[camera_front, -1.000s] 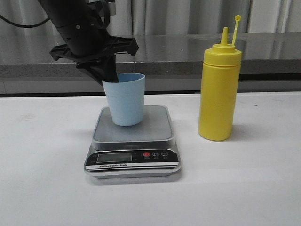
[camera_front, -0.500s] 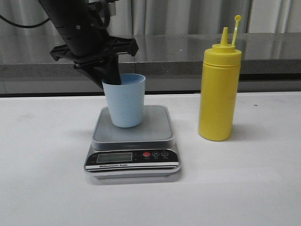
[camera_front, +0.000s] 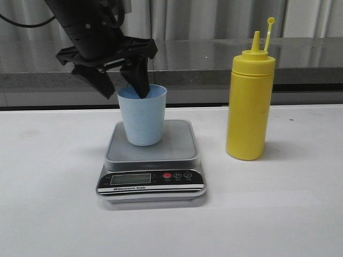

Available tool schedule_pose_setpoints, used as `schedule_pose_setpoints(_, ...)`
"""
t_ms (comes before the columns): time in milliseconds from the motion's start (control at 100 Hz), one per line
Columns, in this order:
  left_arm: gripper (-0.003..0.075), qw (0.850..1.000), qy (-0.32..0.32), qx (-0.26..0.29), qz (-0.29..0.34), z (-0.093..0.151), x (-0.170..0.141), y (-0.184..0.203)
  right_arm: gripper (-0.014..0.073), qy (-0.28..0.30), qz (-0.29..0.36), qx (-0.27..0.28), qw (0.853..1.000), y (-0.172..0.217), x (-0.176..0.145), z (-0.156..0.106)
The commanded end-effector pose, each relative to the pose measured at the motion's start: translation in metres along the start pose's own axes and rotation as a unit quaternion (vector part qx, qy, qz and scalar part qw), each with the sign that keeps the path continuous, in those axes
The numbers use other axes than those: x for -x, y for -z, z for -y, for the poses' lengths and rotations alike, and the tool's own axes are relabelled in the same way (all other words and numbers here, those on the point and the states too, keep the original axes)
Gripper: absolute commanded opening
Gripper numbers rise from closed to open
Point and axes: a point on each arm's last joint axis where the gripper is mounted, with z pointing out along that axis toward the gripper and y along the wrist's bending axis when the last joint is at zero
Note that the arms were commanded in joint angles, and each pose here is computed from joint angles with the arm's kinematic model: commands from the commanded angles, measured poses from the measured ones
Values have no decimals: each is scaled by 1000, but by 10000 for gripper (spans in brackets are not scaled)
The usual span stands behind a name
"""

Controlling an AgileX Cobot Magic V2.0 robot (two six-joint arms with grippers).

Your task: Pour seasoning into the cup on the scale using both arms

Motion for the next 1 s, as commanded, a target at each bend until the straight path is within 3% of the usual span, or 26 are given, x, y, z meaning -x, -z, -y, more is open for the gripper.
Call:
schedule_pose_setpoints(0,503,996,4,-12,86,8,21,49,-67,3,62,1,998,3,16,-1)
schedule_pose_setpoints(210,503,991,15,-2,133,-5,23,93,-67,3,62,1,998,3,16,-1)
schedule_pose_setpoints(440,502,975,55,42,210,-45,6,138,-67,3,62,1,998,3,16,-1)
schedule_pose_setpoints(690,502,946,98,104,290,-79,-49,174,-67,3,62,1,998,3,16,-1)
schedule_pose_setpoints(990,502,911,100,143,374,-75,-127,204,-67,3,62,1,998,3,16,-1)
